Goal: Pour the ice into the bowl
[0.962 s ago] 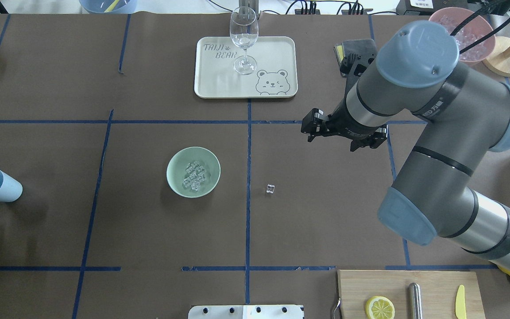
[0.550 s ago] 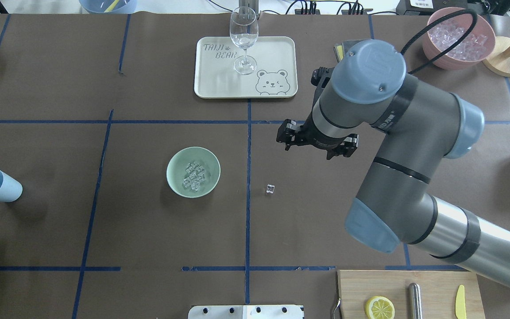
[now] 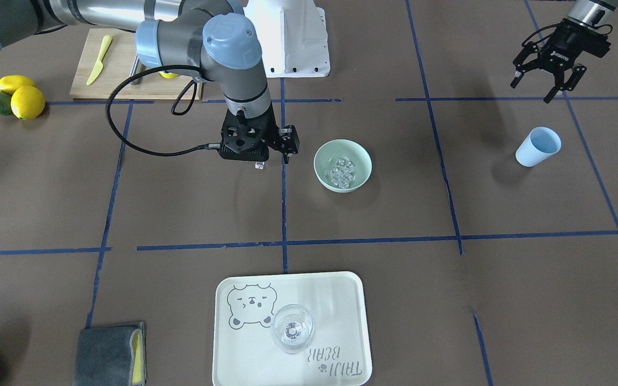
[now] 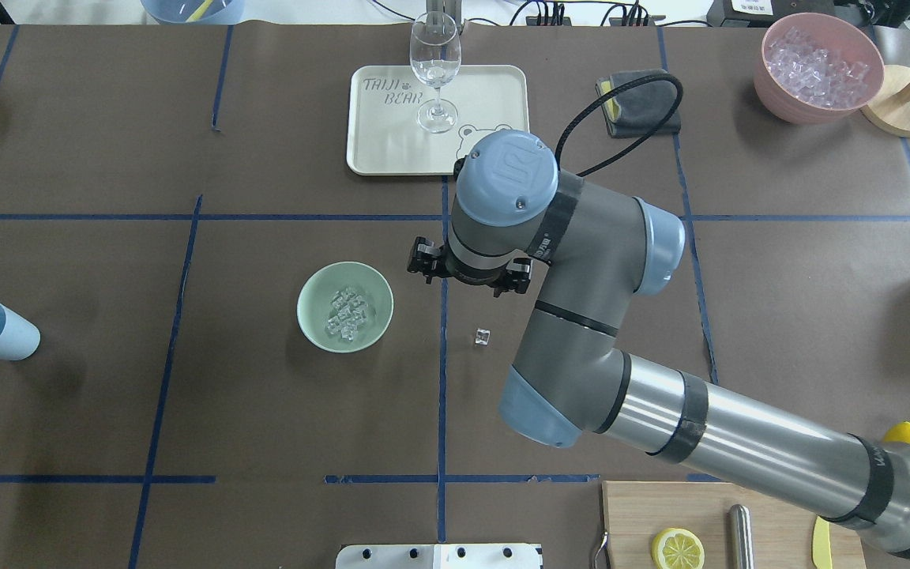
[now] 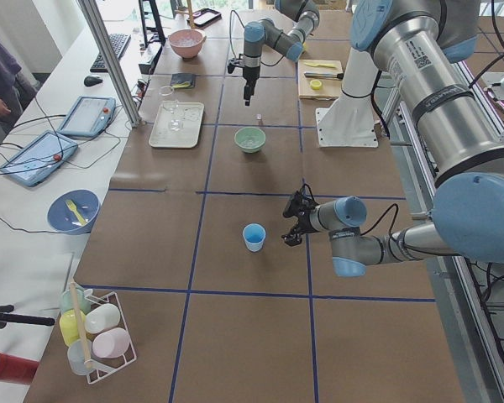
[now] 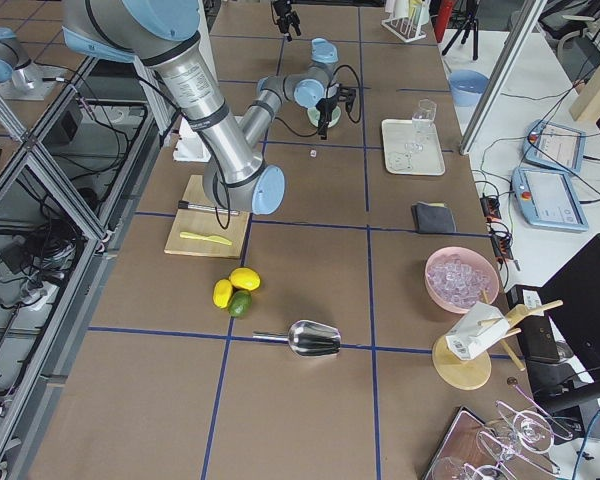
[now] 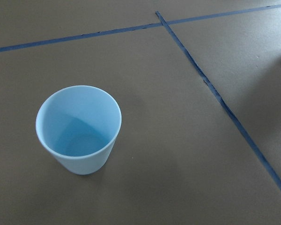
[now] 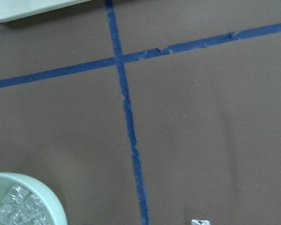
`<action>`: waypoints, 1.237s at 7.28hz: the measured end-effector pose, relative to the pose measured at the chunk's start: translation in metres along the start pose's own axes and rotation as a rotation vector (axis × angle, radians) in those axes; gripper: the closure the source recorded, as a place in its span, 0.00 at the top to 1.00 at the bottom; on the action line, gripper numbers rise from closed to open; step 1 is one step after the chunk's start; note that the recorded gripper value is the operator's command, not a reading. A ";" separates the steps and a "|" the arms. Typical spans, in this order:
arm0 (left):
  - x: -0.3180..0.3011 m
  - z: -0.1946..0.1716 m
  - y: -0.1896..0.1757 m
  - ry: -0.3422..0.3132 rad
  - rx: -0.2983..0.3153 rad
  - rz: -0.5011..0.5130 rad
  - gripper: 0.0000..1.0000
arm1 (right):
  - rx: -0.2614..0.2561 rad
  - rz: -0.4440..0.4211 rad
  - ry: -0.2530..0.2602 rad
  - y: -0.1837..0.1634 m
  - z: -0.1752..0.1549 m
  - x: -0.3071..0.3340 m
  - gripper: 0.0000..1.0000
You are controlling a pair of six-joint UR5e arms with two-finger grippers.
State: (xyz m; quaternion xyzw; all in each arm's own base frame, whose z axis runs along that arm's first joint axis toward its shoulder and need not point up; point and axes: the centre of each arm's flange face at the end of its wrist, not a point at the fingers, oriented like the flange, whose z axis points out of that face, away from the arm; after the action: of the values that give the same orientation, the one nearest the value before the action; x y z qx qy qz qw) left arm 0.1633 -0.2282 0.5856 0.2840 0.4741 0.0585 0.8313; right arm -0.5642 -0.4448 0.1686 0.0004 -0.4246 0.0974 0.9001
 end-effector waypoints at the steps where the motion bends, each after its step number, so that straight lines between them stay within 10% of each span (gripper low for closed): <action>1: 0.013 0.000 -0.017 -0.025 -0.045 -0.021 1.00 | -0.004 -0.004 -0.011 0.001 0.008 -0.018 1.00; 4: 0.037 -0.001 -0.046 -0.023 -0.176 -0.073 1.00 | -0.023 -0.024 -0.024 0.019 0.040 -0.056 0.99; 5: 0.036 -0.006 -0.048 0.000 -0.213 -0.087 1.00 | -0.023 -0.034 -0.027 0.026 0.049 -0.067 0.81; 7: 0.029 -0.016 -0.054 0.023 -0.226 -0.077 1.00 | -0.028 -0.051 -0.027 0.036 0.061 -0.074 0.00; 9: 0.015 -0.028 -0.063 0.016 -0.212 -0.041 1.00 | -0.026 -0.099 -0.023 0.044 0.067 -0.075 0.00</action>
State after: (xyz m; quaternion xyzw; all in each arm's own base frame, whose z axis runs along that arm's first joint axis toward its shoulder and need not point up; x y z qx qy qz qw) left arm 0.1380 -0.2639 0.5299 0.1844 0.4777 0.0937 0.8538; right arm -0.6703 -0.4200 0.1503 0.0109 -0.4355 0.0474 0.8989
